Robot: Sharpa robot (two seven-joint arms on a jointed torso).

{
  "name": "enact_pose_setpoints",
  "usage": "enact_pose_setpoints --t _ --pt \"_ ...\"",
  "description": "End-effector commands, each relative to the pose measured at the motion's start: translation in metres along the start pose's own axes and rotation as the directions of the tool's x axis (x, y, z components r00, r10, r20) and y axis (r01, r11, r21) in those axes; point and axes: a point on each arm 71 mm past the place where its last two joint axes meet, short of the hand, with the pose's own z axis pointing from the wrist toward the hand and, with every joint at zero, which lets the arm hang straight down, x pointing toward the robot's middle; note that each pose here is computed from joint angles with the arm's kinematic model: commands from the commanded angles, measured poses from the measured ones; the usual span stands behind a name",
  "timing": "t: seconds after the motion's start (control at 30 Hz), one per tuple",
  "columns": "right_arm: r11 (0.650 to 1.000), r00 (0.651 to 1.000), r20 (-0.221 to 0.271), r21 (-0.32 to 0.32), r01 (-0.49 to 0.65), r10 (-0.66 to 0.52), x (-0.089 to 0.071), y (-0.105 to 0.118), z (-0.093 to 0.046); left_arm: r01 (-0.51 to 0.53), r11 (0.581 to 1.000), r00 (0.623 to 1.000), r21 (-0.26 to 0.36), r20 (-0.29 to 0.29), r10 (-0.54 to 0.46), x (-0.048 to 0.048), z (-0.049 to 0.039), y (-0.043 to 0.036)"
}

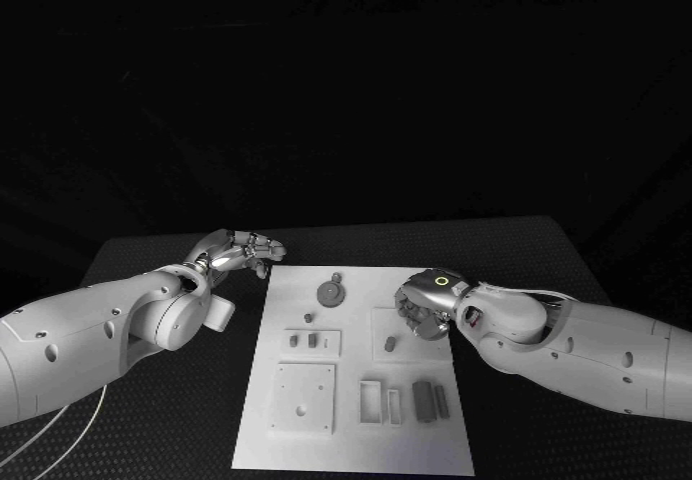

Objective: Assemble the parts on the task board

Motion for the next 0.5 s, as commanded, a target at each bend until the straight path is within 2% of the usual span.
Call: enact_pose_setpoints --t 0.03,0.5 --pt "0.999 0.996 -0.072 -0.006 0.047 -0.048 0.0158 0.0048 -0.0030 0.011 1.000 1.000 0.004 -0.014 -0.011 0.0016 0.0002 -0.0012" --pt "0.999 0.999 -0.023 -0.013 0.041 -0.041 0.0115 0.0073 -0.0036 0.010 1.000 1.000 0.004 -0.012 -0.010 0.0011 0.0006 -0.0010"
